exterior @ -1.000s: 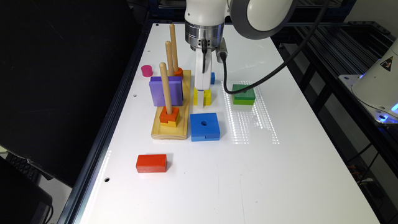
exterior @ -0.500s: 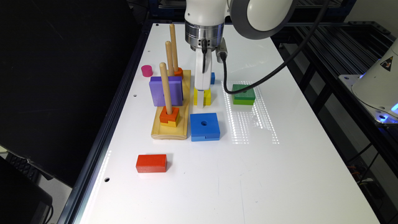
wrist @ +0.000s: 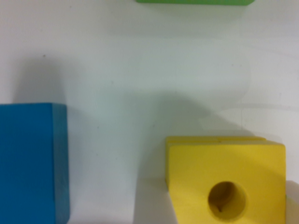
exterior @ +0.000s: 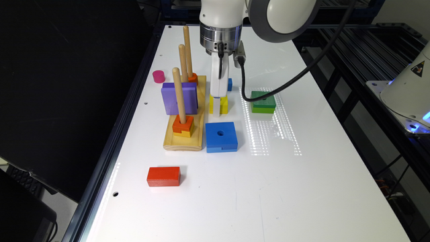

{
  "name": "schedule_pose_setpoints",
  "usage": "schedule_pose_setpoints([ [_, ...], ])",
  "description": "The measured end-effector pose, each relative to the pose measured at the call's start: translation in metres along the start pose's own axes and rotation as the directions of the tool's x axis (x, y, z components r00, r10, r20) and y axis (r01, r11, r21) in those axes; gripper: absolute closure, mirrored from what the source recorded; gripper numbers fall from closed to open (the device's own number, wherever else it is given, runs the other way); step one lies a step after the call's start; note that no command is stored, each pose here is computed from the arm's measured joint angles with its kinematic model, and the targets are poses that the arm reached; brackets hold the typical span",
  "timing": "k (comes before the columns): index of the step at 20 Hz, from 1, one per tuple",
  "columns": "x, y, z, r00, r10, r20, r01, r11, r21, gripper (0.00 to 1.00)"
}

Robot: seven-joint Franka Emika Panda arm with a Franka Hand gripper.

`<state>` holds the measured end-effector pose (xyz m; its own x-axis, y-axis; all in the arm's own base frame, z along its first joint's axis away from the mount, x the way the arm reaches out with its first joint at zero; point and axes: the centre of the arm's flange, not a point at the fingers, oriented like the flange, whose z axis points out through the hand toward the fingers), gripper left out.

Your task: Pick up yellow block.

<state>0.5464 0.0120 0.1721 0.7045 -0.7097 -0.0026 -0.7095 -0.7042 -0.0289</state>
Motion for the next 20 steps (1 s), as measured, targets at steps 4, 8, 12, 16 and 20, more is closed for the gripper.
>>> schedule_pose_setpoints([
  [4,0.0000,0.000,0.000,1.000000,0.0000,0.0001,0.0000,1.000000,0.0000,1.00],
  [8,-0.0005,0.000,0.000,1.000000,-0.0004,0.0005,0.0004,1.000000,-0.0004,1.00],
  [12,-0.0004,-0.001,-0.007,0.999992,-0.0021,-0.0034,0.0021,0.999992,0.0036,1.00],
  [16,0.0000,-0.002,-0.022,0.999972,-0.0035,-0.0066,0.0035,0.999983,0.0046,1.00],
  [20,-0.0014,-0.002,-0.037,0.999976,-0.0046,-0.0053,0.0046,0.999989,0.0007,1.00],
])
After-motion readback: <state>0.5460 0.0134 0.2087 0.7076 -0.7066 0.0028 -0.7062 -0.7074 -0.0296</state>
